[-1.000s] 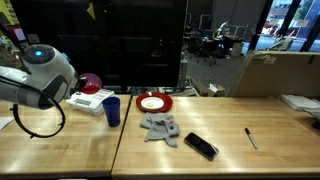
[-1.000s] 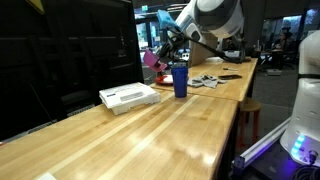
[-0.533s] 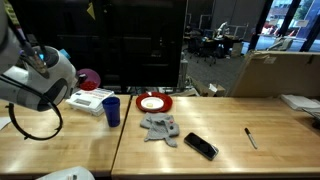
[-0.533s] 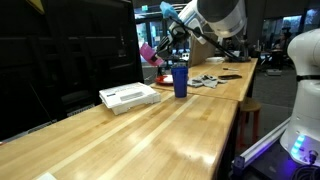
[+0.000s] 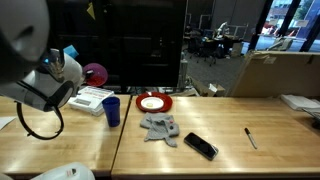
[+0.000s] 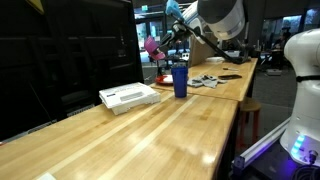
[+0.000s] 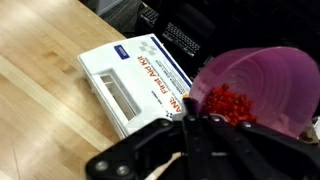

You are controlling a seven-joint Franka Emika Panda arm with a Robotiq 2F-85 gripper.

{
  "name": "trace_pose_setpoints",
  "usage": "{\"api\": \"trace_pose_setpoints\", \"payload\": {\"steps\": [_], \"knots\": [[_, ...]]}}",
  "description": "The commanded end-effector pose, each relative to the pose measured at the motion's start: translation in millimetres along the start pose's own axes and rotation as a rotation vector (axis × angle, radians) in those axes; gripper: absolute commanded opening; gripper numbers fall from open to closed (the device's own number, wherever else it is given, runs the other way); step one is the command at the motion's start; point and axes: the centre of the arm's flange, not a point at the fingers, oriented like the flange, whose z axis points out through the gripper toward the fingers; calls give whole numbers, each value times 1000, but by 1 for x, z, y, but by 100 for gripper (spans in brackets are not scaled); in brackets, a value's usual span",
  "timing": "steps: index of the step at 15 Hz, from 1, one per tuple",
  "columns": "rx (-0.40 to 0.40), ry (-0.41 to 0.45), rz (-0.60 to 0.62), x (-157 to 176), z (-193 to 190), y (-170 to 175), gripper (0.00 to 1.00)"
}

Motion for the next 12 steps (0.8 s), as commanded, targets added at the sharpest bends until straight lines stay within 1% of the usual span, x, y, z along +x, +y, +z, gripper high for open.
{"api": "trace_pose_setpoints", "payload": {"steps": [1, 7, 9, 12], "knots": [[48, -72, 42, 20, -11, 0, 1], [86, -111, 73, 17, -25, -17, 1], [91, -140, 78, 14, -31, -19, 1], [89, -162, 85, 10, -36, -20, 1]]}}
